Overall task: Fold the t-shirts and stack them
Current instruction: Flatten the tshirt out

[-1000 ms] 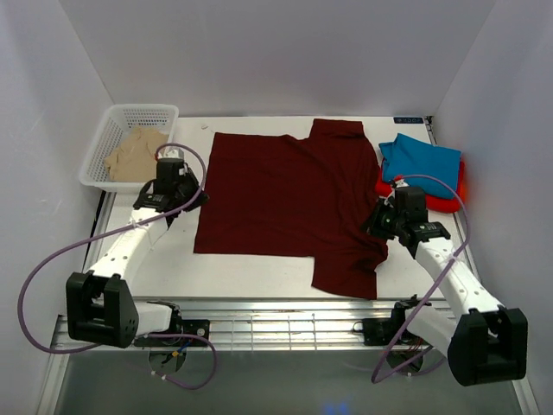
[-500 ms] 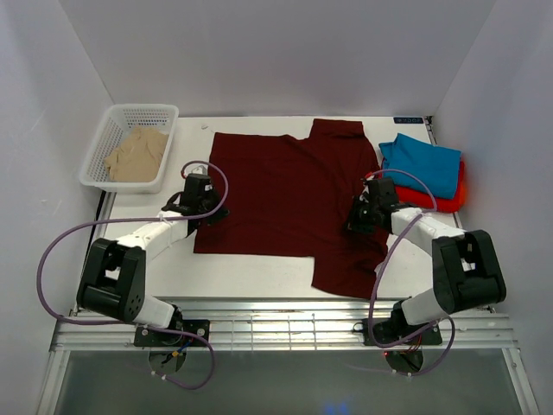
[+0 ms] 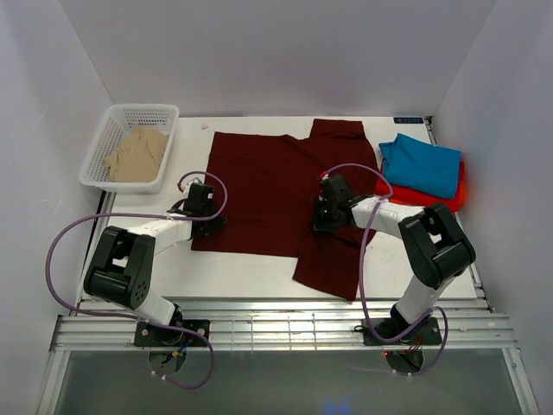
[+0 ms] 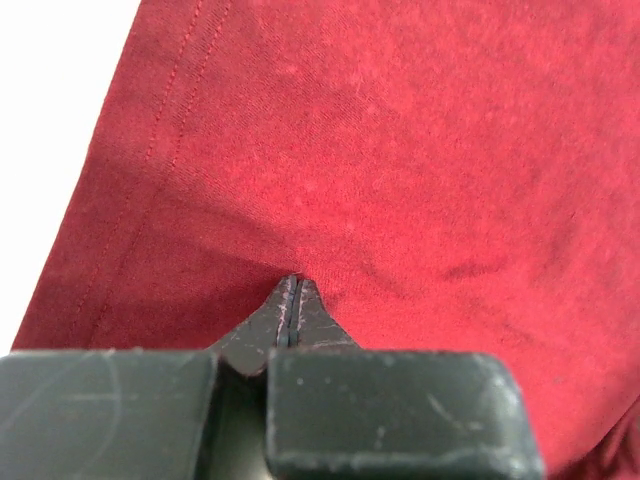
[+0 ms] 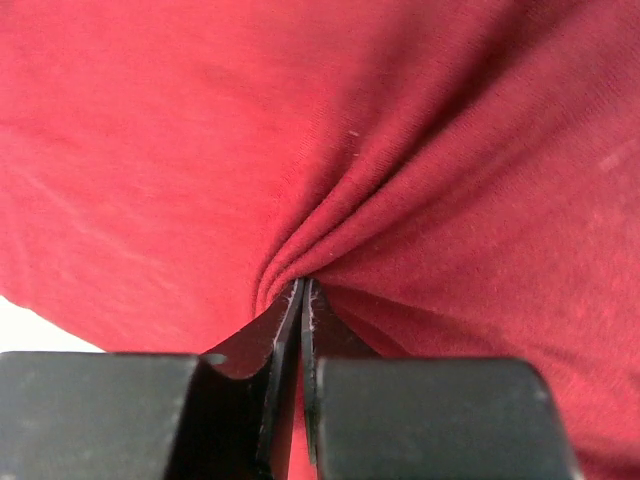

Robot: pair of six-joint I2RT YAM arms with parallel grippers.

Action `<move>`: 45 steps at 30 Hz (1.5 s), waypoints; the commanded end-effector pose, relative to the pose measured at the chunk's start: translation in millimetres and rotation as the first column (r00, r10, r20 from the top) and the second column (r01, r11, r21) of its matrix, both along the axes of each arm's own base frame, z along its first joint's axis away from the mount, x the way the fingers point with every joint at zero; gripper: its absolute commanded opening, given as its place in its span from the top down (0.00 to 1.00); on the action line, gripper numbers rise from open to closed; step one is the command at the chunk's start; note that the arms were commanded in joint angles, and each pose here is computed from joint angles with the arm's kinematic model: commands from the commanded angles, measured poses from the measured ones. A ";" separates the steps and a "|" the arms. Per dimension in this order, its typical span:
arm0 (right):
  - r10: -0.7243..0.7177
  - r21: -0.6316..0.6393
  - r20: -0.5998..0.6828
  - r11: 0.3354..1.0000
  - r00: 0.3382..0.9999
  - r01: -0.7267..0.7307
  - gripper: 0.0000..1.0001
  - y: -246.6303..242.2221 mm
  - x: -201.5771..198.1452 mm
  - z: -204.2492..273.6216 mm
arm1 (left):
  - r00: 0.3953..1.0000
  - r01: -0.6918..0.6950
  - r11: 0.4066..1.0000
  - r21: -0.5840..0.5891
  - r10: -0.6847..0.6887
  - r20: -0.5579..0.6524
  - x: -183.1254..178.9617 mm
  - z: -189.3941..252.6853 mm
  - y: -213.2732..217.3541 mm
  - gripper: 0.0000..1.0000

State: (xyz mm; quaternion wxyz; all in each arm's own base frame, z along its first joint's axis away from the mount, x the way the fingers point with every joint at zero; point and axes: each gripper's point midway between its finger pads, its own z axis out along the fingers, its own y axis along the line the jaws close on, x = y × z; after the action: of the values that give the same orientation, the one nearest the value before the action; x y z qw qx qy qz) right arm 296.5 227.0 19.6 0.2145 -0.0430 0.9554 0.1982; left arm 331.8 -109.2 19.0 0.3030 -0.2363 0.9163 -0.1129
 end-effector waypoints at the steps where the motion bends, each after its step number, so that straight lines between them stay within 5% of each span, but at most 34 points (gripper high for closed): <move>1: 0.013 -0.070 -0.041 0.997 0.999 -0.016 0.92 9.6 -14.0 -19.0 | 0.989 -0.069 0.992 0.102 0.081 -0.121 -33.3 -32.8 32.7 1.00; 14: -0.030 -0.229 -0.016 0.973 0.999 0.025 0.92 -23.1 -45.4 -13.0 | 0.981 -0.141 0.974 0.179 0.162 -0.108 -50.2 -23.2 66.5 1.00; 19: -0.065 -0.241 0.084 0.967 0.994 0.084 0.92 -39.4 -42.0 18.0 | 0.987 -0.123 0.982 0.141 0.135 -0.082 -44.3 -20.2 59.8 1.00; 22: -0.086 -0.172 0.207 0.977 0.975 0.123 0.78 -42.6 -35.5 58.4 | 0.998 -0.068 0.995 0.079 0.067 0.019 -25.5 4.1 44.7 1.00; 26: -0.111 -0.080 0.321 0.986 0.941 0.143 0.29 -48.4 -43.2 109.7 | 0.981 -0.024 0.999 0.043 0.015 0.191 -11.3 48.2 30.9 0.94; 27: -0.132 -0.076 0.320 0.983 0.938 0.165 0.27 -57.1 -51.8 117.1 | 0.978 -0.028 0.998 0.054 0.016 0.210 -12.1 52.5 31.2 0.90; 32: -0.129 -0.114 0.210 0.981 0.969 0.156 0.34 -65.5 -97.1 93.5 | 0.976 -0.159 0.978 0.135 0.134 0.173 -31.8 49.9 59.2 0.59; 36: -0.123 -0.148 0.119 0.979 0.985 0.140 0.36 -66.2 -134.0 54.0 | 0.976 -0.212 0.954 0.211 0.197 0.090 -45.9 28.1 74.9 0.51; 45: -0.120 -0.130 0.069 0.983 0.990 0.128 0.37 -54.5 -169.8 45.4 | 0.965 -0.257 0.933 0.250 0.259 0.024 -58.1 18.1 84.2 0.50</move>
State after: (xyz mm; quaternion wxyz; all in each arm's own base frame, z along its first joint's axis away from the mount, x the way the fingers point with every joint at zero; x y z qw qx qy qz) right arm 127.9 171.1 57.3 0.2427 -0.0399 0.9623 0.1158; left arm 274.4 -34.4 27.9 0.3300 -0.2946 0.8965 0.0254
